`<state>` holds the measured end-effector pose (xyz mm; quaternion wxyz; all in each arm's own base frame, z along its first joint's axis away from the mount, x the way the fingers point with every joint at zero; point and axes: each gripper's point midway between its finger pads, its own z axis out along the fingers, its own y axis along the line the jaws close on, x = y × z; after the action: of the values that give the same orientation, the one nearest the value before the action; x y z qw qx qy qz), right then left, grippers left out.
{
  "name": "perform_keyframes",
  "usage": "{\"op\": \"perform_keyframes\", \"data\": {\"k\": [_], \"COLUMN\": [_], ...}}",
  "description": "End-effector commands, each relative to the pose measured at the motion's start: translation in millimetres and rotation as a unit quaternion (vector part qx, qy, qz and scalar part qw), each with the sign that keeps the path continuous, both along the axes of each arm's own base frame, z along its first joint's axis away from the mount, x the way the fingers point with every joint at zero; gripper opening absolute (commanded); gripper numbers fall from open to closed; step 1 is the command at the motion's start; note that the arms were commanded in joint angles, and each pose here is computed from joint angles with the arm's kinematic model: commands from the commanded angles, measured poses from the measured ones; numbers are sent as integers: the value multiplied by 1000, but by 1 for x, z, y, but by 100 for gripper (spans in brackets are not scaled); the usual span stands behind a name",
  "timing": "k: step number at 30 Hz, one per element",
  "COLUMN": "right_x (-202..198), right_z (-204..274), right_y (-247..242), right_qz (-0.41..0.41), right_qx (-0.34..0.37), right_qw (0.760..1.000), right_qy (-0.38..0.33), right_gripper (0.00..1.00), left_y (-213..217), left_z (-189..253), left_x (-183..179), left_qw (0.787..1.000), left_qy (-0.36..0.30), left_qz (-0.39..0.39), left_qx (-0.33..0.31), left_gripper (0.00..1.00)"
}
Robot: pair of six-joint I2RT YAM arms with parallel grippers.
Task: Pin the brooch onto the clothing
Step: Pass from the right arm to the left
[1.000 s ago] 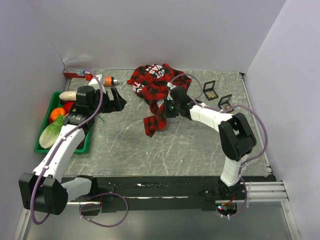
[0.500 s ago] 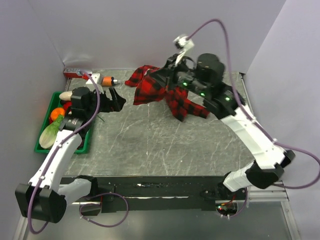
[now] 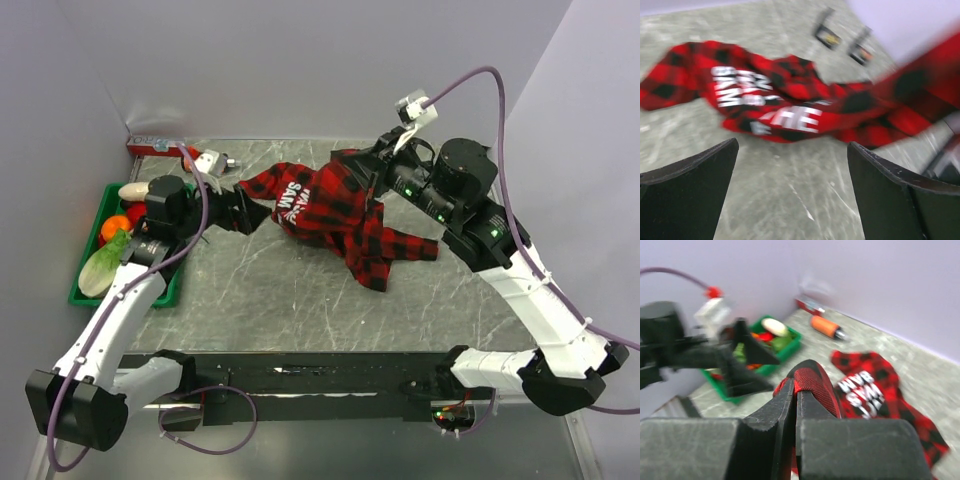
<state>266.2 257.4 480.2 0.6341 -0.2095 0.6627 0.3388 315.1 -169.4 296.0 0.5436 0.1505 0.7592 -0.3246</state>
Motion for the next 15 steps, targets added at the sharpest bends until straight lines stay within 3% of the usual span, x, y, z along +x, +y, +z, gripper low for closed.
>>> {"op": "perform_keyframes", "data": {"k": [1, 7, 15], "right_x": [11, 12, 4], "right_z": [1, -29, -52], "right_y": [-18, -11, 19], "right_qz": [-44, -37, 28], "right_qx": [16, 4, 25], "right_qw": [999, 999, 997], "right_qy": [-8, 27, 69], "right_gripper": [0, 0, 0], "left_y": [-33, -54, -60], "left_z": [29, 61, 47], "left_x": [-37, -101, -93], "left_qw": [990, 954, 959], "left_qy": [-76, -141, -105], "left_qz": [-115, -251, -251], "left_qx": [-23, -85, -84], "left_gripper": [96, 96, 96]}}
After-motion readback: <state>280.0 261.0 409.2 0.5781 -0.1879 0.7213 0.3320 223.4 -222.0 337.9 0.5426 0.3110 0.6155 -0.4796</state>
